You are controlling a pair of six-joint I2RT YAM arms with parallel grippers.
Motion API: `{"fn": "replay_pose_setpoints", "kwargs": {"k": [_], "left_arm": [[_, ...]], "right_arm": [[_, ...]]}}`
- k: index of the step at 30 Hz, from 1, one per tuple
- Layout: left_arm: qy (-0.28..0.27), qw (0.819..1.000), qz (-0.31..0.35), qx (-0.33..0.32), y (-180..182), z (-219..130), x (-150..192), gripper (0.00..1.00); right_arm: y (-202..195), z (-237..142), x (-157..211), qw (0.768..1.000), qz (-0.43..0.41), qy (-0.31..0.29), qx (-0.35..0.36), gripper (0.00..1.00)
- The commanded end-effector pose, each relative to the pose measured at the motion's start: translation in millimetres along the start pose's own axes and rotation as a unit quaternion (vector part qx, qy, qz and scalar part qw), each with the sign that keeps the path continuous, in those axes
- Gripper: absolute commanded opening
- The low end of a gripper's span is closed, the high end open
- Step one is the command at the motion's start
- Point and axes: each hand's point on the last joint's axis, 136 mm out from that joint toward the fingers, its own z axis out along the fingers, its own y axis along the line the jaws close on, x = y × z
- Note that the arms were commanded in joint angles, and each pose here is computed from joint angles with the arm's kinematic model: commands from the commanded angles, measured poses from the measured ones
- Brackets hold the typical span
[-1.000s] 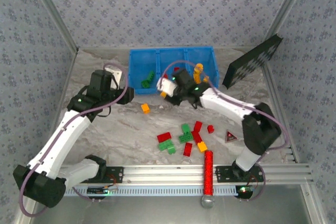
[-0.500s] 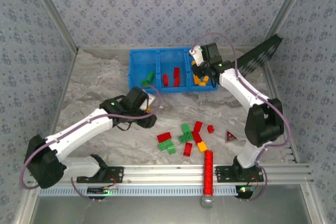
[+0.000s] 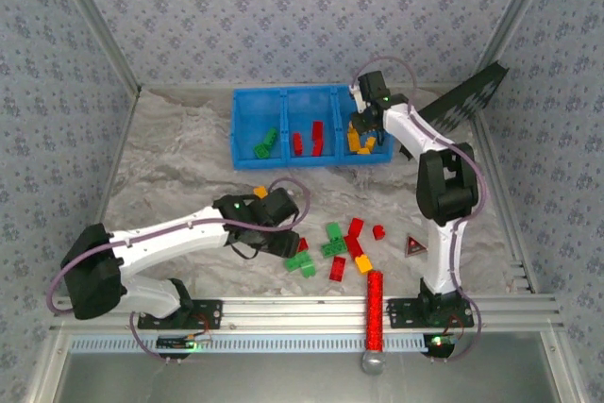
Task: Sort the legos into containers by color
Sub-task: Place the lego in the container.
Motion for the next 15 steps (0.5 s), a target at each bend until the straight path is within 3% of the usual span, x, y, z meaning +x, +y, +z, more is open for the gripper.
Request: {"fn": "replay_pose_setpoints", "kwargs": {"k": [1,6,10,15], "left_arm": [[-0.011,0.995,-0.099,-0.003,-13.1,-14.8,0.6,0.65],[-0.008,0.99,-0.136,-0.046,-16.6,-10.5,6.5,0.65],[-0.007,0.987,-0.147,-0.057,-28.4,-5.3,5.9,0.65],[-0.004,0.985,-0.152,-0.081,-45.3,-1.5,11.7,0.65]], "right_arm": [[-13.0,8.7,0.2,0.999,0.031,0.013,0.029,0.16],[-26.5,22.3,5.5,0.996,0.039,0.035,0.071,0.18],[-27.1,29.9,4.9,0.996,0.051,0.035,0.061,0.19],[-20.4,40.6,5.9,0.997,0.049,0.039,0.043,0.29]]}}
